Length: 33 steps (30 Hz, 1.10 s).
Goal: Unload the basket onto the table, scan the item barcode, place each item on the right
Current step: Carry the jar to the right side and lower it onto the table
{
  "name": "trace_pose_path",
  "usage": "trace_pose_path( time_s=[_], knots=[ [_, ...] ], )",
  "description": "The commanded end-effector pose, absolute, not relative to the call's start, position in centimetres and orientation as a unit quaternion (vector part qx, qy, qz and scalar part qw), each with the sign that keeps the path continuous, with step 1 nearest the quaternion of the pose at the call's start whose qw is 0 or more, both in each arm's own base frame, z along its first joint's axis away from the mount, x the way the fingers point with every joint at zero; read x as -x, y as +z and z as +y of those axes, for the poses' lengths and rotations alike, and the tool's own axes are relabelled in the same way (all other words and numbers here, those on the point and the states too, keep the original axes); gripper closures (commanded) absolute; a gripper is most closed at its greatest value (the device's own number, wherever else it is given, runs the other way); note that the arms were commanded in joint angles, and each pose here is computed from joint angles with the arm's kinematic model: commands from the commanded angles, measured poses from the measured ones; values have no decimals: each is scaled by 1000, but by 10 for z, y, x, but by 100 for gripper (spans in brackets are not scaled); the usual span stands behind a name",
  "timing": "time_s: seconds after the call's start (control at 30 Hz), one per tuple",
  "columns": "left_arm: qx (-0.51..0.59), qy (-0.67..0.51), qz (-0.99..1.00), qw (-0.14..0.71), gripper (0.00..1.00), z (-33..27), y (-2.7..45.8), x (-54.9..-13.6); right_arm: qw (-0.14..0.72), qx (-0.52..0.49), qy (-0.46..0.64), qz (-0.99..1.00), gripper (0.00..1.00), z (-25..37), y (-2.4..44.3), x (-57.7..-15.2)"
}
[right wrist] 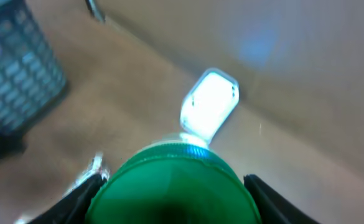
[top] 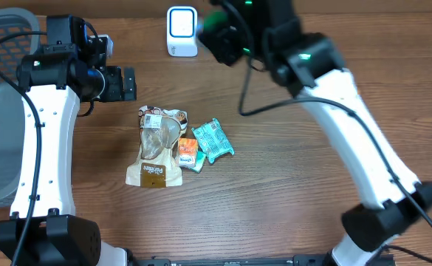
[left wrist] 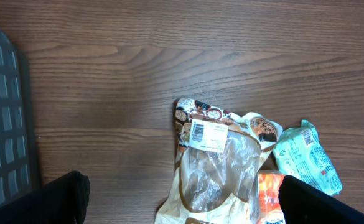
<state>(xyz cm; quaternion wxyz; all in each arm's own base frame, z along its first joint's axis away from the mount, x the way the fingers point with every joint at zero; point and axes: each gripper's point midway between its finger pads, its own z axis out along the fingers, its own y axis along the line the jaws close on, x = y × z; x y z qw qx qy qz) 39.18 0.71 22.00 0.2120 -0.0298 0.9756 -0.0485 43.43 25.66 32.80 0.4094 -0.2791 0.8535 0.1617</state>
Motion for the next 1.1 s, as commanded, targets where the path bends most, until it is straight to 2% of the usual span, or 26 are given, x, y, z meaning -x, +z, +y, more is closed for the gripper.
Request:
trace_pose_path(
  time_s=[0.0, 0.17, 0.33, 0.5, 0.73, 1.07],
  knots=[
    [21, -51, 974, 220, 1, 7, 224, -396, 331, 245, 167, 896, 66, 233, 293, -425],
    [21, -51, 974, 220, 0, 7, 224, -396, 191, 169, 134, 958, 66, 176, 225, -404],
    [21, -51, 974, 220, 0, 7, 224, -396, 136, 93, 116, 979, 66, 124, 171, -404],
    [21, -51, 974, 220, 1, 7, 224, -396, 117, -16, 100, 988, 67, 60, 126, -409],
    [21, -51, 974, 220, 0, 7, 224, -396, 115, -94, 91, 985, 71, -4, 92, -407],
    [21, -51, 974, 220, 0, 7, 224, -396, 113, -120, 21, 986, 70, -42, 71, -399]
  ],
)
